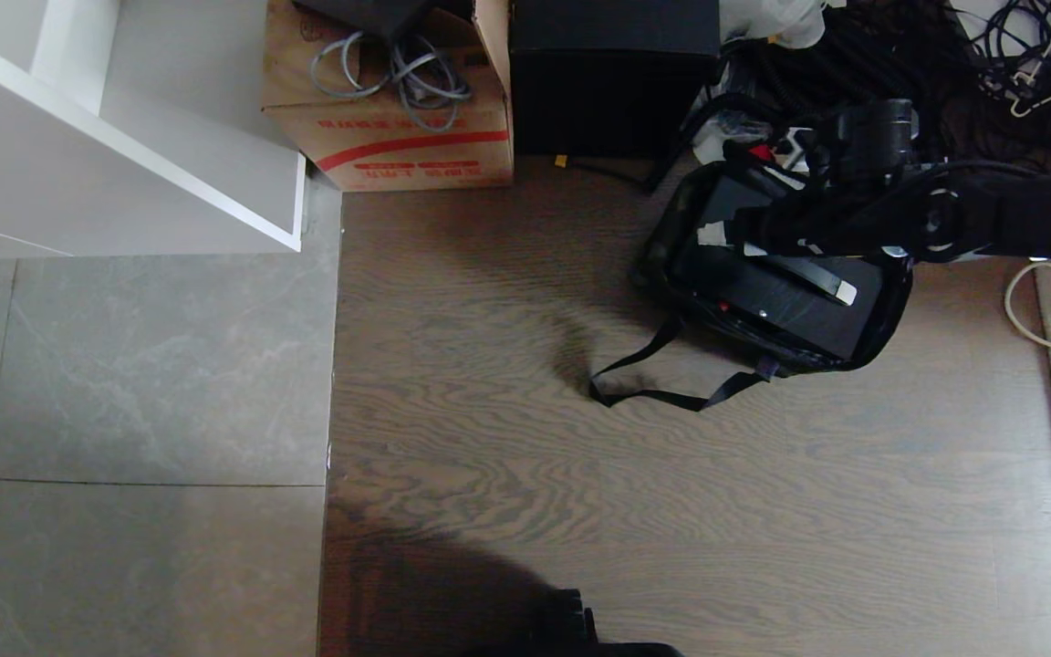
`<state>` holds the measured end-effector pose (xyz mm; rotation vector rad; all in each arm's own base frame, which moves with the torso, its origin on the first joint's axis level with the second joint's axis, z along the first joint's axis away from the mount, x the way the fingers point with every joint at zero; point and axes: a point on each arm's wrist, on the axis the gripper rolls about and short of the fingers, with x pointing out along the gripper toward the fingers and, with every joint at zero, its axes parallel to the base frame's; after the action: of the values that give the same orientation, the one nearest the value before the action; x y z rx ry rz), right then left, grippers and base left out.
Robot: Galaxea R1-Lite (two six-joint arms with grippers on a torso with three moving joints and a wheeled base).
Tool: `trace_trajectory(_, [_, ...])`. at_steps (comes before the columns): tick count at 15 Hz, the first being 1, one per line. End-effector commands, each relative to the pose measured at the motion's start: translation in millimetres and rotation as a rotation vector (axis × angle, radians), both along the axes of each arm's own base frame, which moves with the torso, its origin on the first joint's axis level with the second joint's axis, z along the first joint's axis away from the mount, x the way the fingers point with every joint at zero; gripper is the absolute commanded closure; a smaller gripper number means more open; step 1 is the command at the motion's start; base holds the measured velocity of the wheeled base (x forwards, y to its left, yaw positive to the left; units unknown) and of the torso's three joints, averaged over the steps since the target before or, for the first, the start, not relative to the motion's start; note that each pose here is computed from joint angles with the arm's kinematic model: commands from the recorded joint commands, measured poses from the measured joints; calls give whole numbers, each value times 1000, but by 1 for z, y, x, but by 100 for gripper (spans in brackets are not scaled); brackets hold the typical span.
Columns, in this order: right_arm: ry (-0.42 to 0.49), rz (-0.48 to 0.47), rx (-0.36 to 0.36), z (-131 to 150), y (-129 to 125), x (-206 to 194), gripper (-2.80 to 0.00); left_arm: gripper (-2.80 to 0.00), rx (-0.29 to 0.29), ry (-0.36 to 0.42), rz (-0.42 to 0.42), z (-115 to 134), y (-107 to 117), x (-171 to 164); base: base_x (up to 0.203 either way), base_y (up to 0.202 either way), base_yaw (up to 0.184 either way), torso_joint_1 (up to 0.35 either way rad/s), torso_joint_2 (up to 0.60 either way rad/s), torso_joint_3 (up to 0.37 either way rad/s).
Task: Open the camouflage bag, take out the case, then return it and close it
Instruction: Close the top of the storage box
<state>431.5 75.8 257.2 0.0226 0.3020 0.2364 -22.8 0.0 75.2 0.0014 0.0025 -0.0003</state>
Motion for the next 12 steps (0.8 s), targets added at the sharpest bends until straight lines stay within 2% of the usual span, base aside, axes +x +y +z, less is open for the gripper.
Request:
trace_trajectory(1, [-4,-2,3,-11,2,14,-280,0,0,-1,0,0,0,0,0,0,0,0,0,0])
trace_trajectory(7, [42,8,-1,-24,4,17,-280,0,0,1,0,0,0,0,0,0,0,0,0,0])
trace_trajectory(12, [332,172,21,-48,4,-8,-280,0,0,1,0,0,0,0,0,0,0,0,0,0])
